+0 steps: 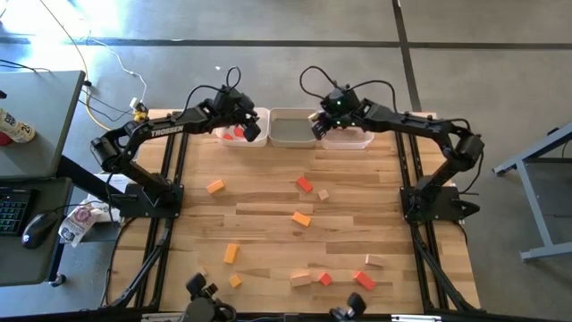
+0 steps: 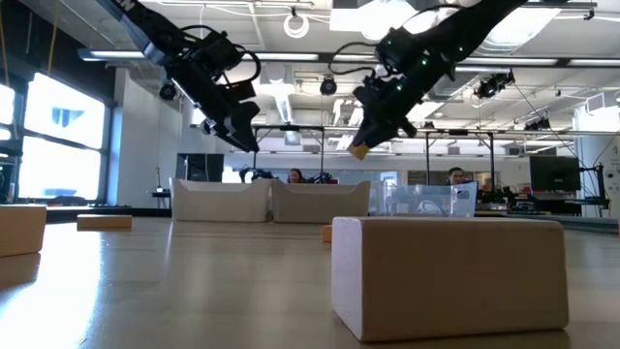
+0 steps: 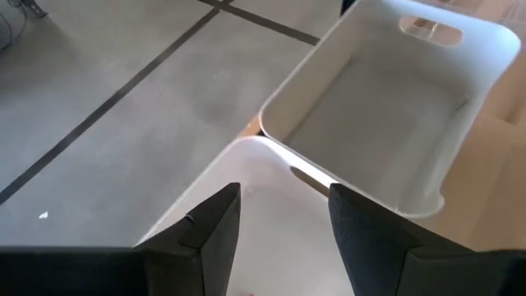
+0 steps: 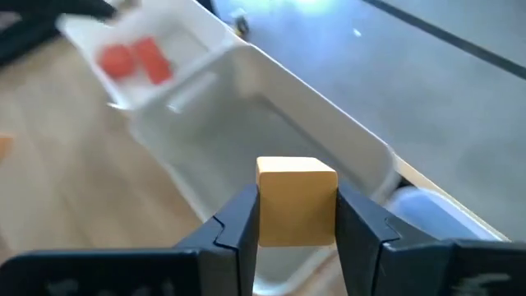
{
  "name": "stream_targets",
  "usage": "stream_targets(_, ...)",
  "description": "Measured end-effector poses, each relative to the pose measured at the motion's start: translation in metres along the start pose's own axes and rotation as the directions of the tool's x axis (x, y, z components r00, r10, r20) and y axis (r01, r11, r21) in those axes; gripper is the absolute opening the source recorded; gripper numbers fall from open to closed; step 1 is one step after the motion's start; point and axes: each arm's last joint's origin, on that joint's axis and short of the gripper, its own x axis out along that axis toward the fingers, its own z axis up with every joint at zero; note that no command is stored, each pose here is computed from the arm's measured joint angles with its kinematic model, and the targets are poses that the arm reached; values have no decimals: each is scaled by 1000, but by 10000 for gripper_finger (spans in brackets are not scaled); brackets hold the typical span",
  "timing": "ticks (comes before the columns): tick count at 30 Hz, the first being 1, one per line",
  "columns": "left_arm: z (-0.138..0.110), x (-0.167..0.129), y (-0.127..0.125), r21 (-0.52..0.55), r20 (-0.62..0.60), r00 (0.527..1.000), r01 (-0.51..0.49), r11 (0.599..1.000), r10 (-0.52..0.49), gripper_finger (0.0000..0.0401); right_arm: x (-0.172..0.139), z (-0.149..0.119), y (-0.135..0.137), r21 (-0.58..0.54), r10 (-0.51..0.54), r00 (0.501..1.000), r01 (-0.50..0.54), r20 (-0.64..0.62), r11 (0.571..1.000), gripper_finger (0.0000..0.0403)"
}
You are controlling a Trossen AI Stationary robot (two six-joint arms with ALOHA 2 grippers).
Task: Sort & place blocks by color
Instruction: Put the yellow block into the gray bin
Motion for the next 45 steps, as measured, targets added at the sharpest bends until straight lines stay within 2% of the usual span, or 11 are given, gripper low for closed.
stream_targets(5, -4, 0, -8, -9, -52, 998, 26, 1000, -26, 172, 3, 7, 25, -52, 67, 991, -61, 120, 997, 102)
stream_targets(8, -8, -1, -14, 3, -97, 994, 44, 999, -44, 172, 14, 3, 35, -85, 73, 989, -62, 127, 994, 102)
stream_targets(19, -20, -5, -35, 9, -234, 967, 106, 994, -101, 172, 51, -26, 39, -80, 16, 1000, -16, -2, 997, 103)
stream_targets(29, -36, -14, -54, 1, -410, 902, 151, 989, -137, 172, 69, -38, 33, -77, -37, 998, 34, -47, 996, 109)
stream_targets(36, -44, -21, -65, -35, -497, 855, 151, 988, -148, 172, 69, -37, 31, -94, -68, 997, 64, -42, 994, 143)
stream_targets(45, -51, -27, -73, -82, -566, 811, 125, 989, -150, 172, 68, -30, 34, -130, -49, 998, 44, -35, 991, 216)
